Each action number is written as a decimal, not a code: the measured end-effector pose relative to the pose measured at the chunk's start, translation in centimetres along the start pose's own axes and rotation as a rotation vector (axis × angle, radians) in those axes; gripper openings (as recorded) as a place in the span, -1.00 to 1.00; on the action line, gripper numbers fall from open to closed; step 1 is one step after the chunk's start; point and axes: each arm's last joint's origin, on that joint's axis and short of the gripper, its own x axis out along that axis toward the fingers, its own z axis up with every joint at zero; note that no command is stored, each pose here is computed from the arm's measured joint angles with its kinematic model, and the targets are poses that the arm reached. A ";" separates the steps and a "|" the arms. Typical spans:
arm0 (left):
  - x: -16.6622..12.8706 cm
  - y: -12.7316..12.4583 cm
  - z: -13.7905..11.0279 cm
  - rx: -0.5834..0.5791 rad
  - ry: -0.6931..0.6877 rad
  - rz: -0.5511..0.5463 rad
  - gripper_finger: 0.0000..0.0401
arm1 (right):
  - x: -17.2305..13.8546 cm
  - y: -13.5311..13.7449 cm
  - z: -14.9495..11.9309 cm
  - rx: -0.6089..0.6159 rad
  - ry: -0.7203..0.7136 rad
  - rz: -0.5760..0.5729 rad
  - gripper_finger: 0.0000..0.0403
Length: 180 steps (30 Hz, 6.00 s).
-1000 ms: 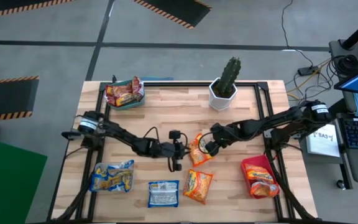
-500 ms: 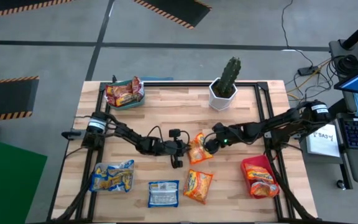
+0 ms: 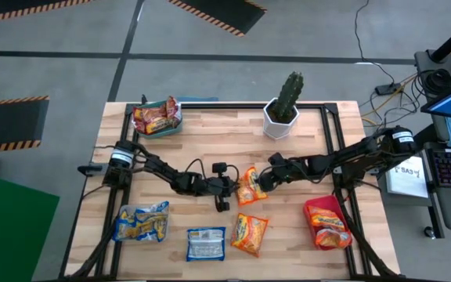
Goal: Sort Maruchan noodles
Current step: Put the top orange noodle pack into the red bin, then put the orange noodle pack into the red bin
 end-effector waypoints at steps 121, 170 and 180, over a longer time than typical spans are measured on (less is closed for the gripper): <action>-12.8 4.5 9.7 0.044 -0.171 0.010 -0.81 | -15.7 6.0 -6.9 -1.231 0.918 -0.214 -0.27; -11.3 1.7 7.4 -0.042 -0.002 -0.189 -0.81 | -7.9 15.0 -7.1 -1.036 -0.076 0.244 -0.94; -11.5 1.6 8.1 -0.047 -0.027 -0.193 -0.81 | 0.3 12.0 -9.2 -0.968 0.320 0.176 -0.94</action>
